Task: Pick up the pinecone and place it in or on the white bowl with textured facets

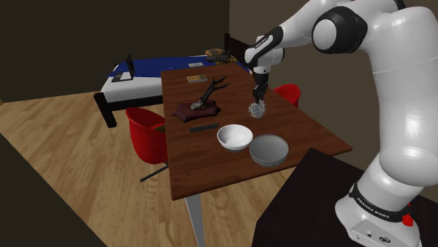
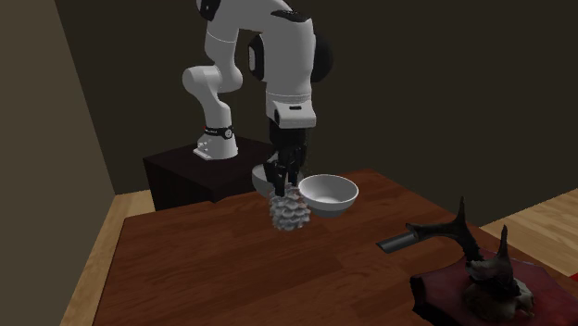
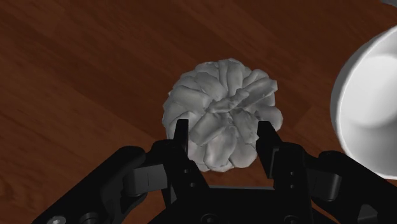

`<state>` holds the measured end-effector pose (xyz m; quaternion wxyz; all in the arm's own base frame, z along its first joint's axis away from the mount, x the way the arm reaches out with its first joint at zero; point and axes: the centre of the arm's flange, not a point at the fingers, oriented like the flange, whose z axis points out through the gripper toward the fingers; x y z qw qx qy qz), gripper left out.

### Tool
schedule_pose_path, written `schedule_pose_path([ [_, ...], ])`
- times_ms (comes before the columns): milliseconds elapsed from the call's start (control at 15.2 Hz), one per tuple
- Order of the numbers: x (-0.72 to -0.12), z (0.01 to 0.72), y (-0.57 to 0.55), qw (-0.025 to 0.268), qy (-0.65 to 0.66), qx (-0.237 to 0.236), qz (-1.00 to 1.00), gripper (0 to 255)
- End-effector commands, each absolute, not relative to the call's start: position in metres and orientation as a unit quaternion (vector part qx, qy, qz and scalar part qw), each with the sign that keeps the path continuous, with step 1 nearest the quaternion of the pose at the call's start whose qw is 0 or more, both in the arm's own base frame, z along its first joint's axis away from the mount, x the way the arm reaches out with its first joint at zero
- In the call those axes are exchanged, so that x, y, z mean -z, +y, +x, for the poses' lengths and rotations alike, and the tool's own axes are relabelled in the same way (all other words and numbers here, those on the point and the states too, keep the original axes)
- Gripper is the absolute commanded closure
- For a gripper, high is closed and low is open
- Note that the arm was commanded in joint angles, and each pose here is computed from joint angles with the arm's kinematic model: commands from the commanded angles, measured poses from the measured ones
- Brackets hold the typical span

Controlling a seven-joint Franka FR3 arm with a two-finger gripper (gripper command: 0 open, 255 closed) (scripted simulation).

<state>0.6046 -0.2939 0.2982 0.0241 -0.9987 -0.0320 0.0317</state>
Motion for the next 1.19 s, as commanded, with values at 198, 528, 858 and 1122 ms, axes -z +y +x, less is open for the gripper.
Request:
schedule_pose_path([
  [198,-0.325,0.605,-0.295,0.024,-0.032,-0.032,-0.999,255],
  [528,-0.352,0.605,-0.295,0.024,-0.032,-0.032,-0.999,255],
  [858,-0.374,0.605,-0.295,0.024,-0.032,-0.032,-0.999,255],
  [1122,-0.382,0.570,-0.256,0.024,-0.032,-0.032,-0.999,255],
])
